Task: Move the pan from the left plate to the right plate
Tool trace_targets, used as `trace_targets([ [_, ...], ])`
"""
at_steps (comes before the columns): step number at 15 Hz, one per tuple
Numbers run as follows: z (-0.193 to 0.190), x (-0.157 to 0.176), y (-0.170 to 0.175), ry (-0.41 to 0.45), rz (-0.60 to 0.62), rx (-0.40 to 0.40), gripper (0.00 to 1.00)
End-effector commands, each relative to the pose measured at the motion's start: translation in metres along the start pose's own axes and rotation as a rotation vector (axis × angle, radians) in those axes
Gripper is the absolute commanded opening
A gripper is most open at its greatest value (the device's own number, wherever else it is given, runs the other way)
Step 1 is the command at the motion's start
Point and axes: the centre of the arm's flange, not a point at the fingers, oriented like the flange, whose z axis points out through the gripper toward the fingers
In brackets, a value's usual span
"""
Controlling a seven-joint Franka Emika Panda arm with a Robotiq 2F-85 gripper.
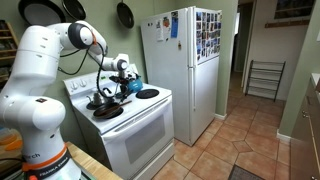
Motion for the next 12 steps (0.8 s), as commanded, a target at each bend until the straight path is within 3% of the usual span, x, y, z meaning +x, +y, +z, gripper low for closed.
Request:
trace_targets([
  [1,-0.006,0.008,0.016,0.01,0.14,0.038,0.07],
  [7,-0.004,0.022,0.047,0.066,0.38,0.094,0.07],
  [12,0.002,0.035,0.065,0.136,0.505,0.136,0.07],
])
